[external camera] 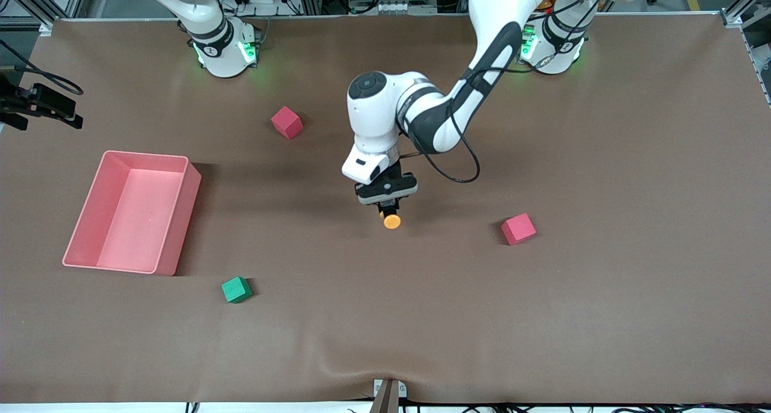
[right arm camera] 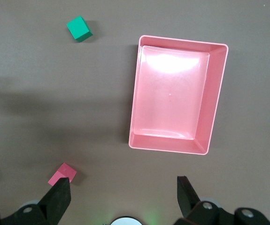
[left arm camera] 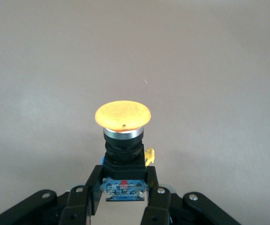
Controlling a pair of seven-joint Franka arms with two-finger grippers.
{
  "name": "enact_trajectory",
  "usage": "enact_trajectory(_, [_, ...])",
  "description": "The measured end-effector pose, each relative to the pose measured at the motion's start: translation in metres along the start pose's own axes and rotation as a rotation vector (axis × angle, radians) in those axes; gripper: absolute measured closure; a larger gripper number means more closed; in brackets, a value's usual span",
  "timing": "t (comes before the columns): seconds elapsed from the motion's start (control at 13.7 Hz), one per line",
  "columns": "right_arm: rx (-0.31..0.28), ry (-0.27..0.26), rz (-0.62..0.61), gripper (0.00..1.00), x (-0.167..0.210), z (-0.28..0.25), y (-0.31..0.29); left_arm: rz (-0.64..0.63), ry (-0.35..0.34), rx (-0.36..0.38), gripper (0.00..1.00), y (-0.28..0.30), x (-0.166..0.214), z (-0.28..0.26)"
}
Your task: Place and upright button with both arms
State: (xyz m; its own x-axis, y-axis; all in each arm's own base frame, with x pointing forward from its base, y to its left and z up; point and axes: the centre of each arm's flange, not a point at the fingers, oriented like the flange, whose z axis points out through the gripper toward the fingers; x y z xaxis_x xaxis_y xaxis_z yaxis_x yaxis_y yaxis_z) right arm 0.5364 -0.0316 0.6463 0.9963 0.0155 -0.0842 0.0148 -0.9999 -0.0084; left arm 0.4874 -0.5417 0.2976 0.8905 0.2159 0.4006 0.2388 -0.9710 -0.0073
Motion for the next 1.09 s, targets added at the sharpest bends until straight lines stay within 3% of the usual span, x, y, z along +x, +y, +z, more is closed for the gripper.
enact_trajectory(0.36, [0.000,0.000,0.001,0.00,0.000,0.000,0.000,-0.093,0.164,-0.028,0.59,0.007,-0.044,0.019])
enact_trajectory(0.73, [0.000,0.001,0.003,0.00,0.000,0.000,0.001,-0.048,0.356,-0.060,0.59,0.004,-0.110,0.049])
enact_trajectory(0.95, [0.000,0.001,0.002,0.00,0.000,0.000,0.001,0.003,0.485,-0.005,0.59,-0.019,-0.129,0.088])
enact_trajectory(1.09, [0.000,0.001,0.001,0.00,0.000,0.000,0.000,0.005,0.531,0.001,0.59,-0.023,-0.138,0.103])
